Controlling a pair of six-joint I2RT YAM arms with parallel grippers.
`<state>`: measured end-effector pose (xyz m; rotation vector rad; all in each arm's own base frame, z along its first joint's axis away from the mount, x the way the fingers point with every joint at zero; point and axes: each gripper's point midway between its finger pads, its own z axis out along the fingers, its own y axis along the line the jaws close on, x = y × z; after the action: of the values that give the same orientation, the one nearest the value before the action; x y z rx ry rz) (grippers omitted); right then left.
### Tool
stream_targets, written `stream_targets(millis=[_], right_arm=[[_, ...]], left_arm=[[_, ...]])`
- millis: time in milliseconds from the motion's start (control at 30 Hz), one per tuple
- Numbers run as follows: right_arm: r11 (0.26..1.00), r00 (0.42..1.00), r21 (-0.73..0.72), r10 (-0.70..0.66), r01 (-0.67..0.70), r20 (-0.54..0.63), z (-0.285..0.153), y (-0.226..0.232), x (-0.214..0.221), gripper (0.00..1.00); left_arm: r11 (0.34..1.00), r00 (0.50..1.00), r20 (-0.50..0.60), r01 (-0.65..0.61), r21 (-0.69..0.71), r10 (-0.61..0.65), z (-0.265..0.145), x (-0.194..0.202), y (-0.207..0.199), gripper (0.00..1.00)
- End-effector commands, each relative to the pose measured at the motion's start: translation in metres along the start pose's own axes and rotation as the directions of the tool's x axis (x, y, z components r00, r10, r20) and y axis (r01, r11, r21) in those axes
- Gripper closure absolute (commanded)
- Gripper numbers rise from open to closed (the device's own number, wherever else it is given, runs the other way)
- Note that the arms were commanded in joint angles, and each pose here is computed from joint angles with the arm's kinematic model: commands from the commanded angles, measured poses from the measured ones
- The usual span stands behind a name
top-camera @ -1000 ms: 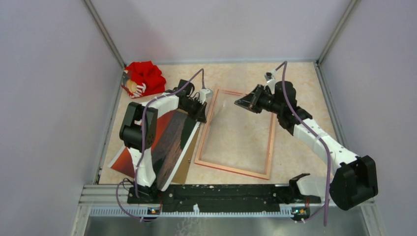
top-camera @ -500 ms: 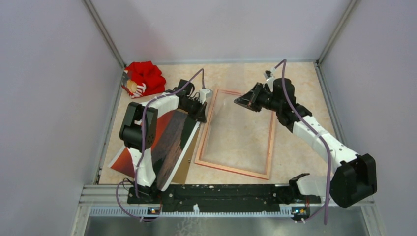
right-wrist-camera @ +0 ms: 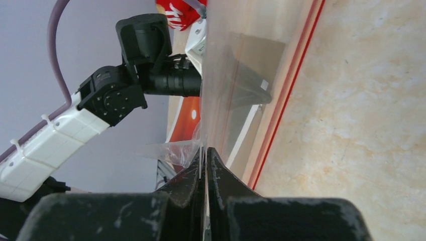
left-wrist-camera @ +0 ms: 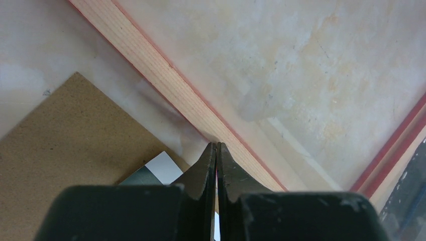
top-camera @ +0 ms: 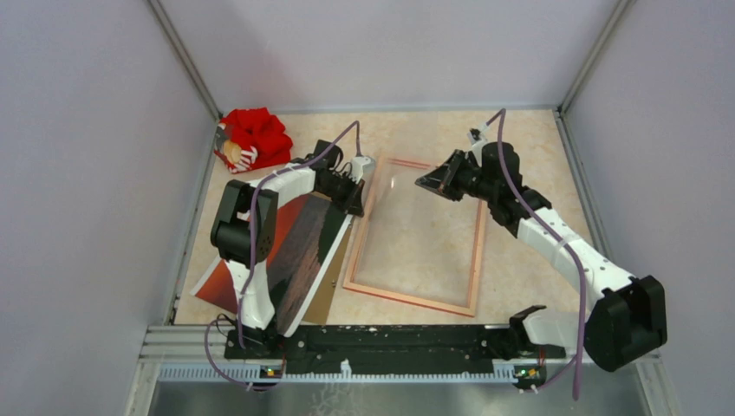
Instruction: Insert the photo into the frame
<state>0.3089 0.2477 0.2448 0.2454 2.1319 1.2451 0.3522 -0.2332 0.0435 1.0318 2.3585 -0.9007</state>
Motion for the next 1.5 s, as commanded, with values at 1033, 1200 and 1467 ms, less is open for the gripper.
stream_targets(millis=[1033, 1200, 1467], right_arm=[[0.916, 0.996, 0.402, 0.027, 0.011, -0.087, -0.056, -0.126, 0.05, 1.0], [0.908, 0.995, 0.419, 0.035, 0.006, -0.089, -0.054, -0.136, 0.053, 1.0], [0.894, 0.995, 0.447, 0.042, 0.004, -0.093, -0.051, -0.148, 0.053, 0.93]], left_arm=[[0.999, 0.999, 0.009, -0.038, 0.032, 0.038, 0.003, -0.006, -0.01, 0.95], [0.999, 0.999, 0.007, -0.037, 0.033, 0.037, 0.003, -0.006, -0.01, 0.95], [0.999, 0.999, 0.008, -0.04, 0.032, 0.039, 0.002, -0.007, -0.01, 0.96]])
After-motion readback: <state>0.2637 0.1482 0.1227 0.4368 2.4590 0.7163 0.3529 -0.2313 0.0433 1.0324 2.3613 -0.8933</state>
